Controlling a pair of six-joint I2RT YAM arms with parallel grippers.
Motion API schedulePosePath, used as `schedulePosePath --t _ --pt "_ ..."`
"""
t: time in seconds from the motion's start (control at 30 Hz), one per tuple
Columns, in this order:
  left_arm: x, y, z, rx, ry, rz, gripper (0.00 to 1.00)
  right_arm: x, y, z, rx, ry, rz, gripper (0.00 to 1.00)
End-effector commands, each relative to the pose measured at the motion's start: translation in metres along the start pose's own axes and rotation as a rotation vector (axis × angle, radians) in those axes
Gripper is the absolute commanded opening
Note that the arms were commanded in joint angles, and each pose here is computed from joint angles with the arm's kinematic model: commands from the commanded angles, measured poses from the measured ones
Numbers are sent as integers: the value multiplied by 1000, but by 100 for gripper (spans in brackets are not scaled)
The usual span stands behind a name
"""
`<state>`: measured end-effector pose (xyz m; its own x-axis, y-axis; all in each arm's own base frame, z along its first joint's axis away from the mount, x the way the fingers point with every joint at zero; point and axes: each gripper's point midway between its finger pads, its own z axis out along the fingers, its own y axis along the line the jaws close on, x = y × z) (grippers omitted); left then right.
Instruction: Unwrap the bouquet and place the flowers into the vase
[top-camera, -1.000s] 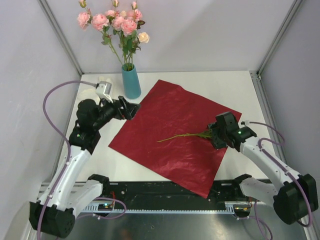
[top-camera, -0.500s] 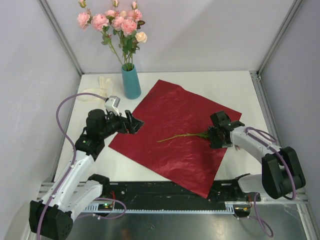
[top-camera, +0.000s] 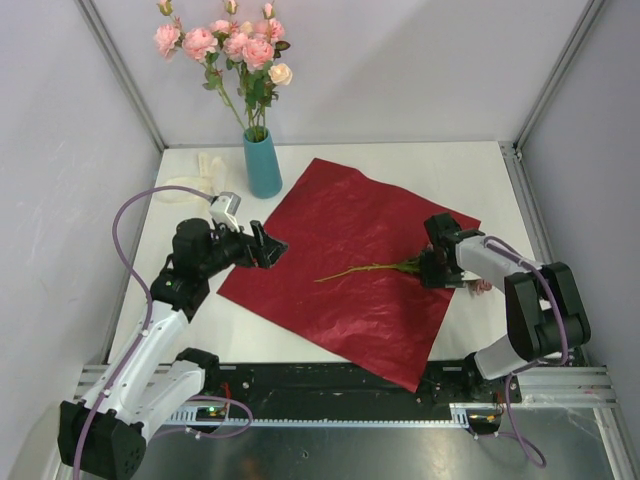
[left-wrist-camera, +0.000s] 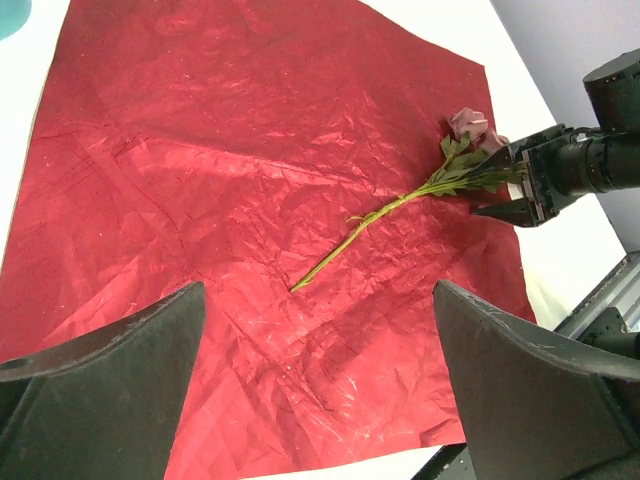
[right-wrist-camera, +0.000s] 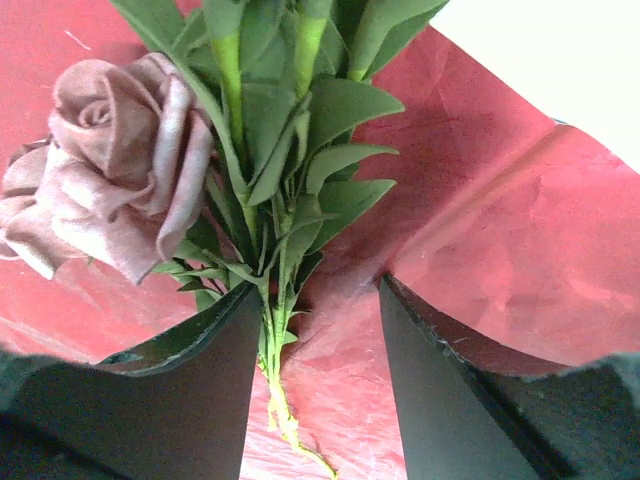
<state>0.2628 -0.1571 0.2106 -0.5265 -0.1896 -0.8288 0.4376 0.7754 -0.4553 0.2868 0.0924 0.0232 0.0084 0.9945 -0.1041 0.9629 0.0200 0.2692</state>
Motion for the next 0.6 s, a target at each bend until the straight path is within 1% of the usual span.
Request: schedulePosePath --t 0.0,0.03,0.17,0.23,0.33,0.43,0.57 --pt "-7 -4 -2 9 -15 28 100 0 8 2 6 -4 3 53" --pt "-6 -4 -2 7 -14 28 100 0 8 3 9 -3 1 50" --pt "-6 -3 -2 3 -12 28 100 -2 8 3 9 -4 -6 35" --pt "-6 -3 -1 1 -10 27 100 -4 8 1 4 -13 -5 30" --pt "-6 -3 -1 1 -9 28 100 -9 9 -5 -6 -29 0 24" --pt "-5 -2 -1 -3 -7 27 100 -12 11 -11 -25 -38 1 13" --pt "-1 -4 1 8 15 -8 100 -15 16 -19 -58 -43 -9 4"
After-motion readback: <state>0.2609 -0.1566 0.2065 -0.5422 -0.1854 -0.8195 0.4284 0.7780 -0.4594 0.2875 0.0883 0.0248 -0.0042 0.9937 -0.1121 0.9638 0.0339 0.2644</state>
